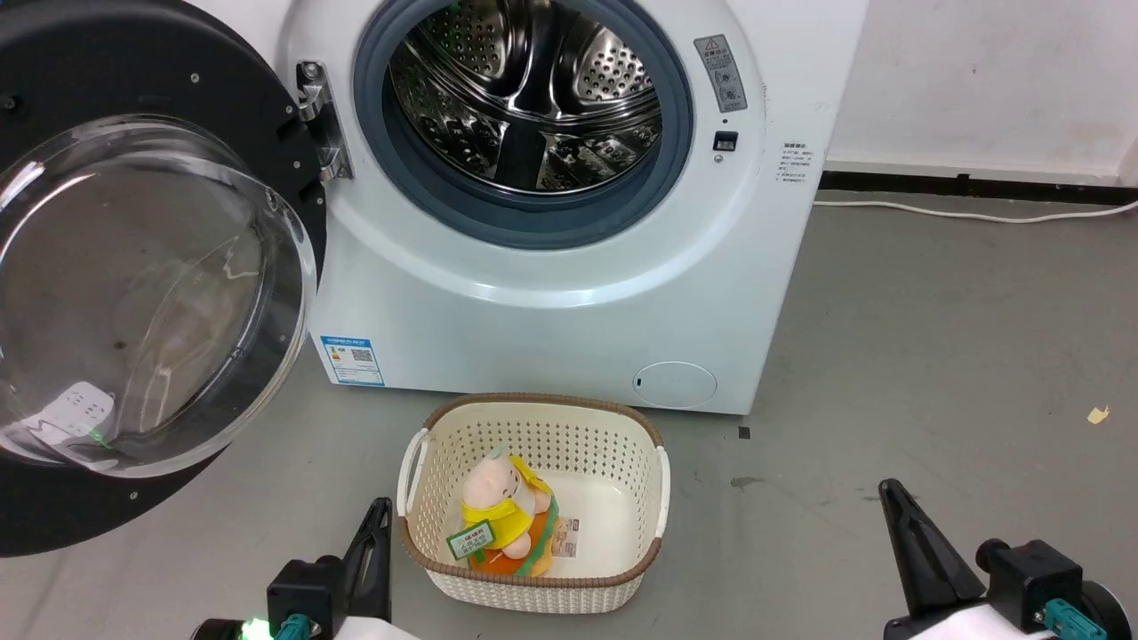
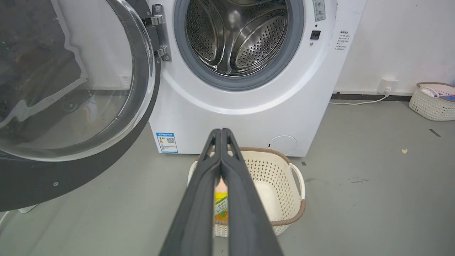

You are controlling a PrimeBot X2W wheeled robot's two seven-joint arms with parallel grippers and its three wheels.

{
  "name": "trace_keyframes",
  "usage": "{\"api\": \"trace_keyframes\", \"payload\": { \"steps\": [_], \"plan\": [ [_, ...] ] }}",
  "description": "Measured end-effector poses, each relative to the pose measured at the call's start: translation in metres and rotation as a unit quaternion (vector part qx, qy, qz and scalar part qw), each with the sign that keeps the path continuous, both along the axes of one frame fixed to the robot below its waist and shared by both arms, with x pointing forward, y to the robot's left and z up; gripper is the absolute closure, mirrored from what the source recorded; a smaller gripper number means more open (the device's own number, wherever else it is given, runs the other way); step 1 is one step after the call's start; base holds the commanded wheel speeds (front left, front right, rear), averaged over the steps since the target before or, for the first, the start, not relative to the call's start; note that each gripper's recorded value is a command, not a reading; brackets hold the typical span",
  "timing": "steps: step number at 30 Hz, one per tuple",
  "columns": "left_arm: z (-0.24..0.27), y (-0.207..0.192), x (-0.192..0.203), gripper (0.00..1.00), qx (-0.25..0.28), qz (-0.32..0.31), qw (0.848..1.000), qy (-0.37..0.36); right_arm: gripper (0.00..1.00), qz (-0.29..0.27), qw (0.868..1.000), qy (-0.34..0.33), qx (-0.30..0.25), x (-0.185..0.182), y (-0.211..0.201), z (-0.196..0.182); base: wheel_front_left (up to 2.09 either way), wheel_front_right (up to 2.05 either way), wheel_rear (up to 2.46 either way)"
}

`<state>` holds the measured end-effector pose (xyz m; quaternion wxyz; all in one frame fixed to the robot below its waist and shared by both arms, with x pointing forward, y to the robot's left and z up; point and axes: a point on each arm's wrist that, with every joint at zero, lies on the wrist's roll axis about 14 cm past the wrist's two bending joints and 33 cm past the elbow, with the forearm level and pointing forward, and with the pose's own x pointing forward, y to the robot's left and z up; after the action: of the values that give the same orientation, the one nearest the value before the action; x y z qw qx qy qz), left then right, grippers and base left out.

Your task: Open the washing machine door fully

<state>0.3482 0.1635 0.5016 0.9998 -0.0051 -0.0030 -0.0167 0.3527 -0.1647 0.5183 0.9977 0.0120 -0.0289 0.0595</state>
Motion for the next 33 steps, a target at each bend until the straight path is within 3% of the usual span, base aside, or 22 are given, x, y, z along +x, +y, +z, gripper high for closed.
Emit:
{"api": "trace_keyframes", "payload": {
  "steps": [33],
  "plan": [
    [0.0096,0.0053,0.0101,1.00,0.012,0.005,1.000,0.004,1.00,0.002,1.000,0.018,-0.020,0.0070,0.0015,0.0005,0.00,0.00,0.00]
  ]
}}
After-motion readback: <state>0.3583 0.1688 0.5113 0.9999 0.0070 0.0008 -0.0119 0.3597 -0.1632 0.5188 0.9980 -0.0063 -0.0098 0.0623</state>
